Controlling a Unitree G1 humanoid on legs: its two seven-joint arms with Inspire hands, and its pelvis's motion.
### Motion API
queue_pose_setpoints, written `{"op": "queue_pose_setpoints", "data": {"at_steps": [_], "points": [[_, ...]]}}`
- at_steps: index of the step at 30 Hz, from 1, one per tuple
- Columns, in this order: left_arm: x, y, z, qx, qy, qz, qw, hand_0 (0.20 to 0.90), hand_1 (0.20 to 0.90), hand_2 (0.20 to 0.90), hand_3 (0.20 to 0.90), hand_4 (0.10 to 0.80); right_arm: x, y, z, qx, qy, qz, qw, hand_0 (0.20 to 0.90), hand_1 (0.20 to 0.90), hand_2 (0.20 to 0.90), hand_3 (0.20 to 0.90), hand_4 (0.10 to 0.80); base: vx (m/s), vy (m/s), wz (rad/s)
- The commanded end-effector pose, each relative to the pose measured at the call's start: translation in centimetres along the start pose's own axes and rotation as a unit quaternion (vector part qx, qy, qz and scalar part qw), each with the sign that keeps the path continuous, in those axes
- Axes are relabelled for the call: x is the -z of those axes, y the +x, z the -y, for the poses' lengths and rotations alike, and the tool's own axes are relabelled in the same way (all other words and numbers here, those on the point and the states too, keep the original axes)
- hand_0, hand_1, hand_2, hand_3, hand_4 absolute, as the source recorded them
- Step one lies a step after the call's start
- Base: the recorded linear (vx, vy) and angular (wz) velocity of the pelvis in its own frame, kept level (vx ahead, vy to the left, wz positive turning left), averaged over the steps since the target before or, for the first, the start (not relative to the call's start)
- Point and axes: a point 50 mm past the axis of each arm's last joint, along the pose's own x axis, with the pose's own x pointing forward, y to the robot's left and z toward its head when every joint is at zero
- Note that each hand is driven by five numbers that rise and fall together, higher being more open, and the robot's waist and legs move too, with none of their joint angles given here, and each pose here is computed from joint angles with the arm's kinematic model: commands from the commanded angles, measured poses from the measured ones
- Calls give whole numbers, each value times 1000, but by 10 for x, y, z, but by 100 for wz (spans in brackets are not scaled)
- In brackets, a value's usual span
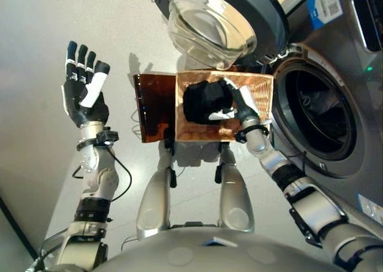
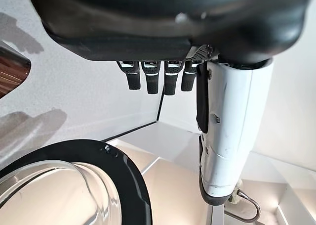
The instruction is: Pick up the clothes and place them into the washing machine
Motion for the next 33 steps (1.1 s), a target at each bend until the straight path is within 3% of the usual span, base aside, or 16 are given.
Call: {"op": "queue_pose_setpoints", "data": {"at_steps": [1, 6, 13, 33], "points": [[-37, 7, -3, 27, 40, 86, 995, 900, 900, 900, 900, 800, -24, 12, -7, 2, -50, 49, 998, 900, 900, 900, 900, 800, -55, 21, 7], [-40, 6, -5, 27, 43, 88, 995, 900, 900, 900, 900, 800, -22, 16, -15, -22, -134, 43, 990, 900, 900, 900, 900, 800, -48, 15, 4], [-47, 6, 2, 50, 40, 97, 993, 900, 900, 900, 900, 800, -11, 23, -2, 5, -143, 0, 990, 900, 900, 900, 900, 800, -50, 16, 4], [-64, 6, 1, 41, 48, 132, 989, 900, 900, 900, 900, 800, -21, 36, 32, 93, -143, 4, 985, 900, 900, 900, 900, 800, -12, 3, 1]]}}
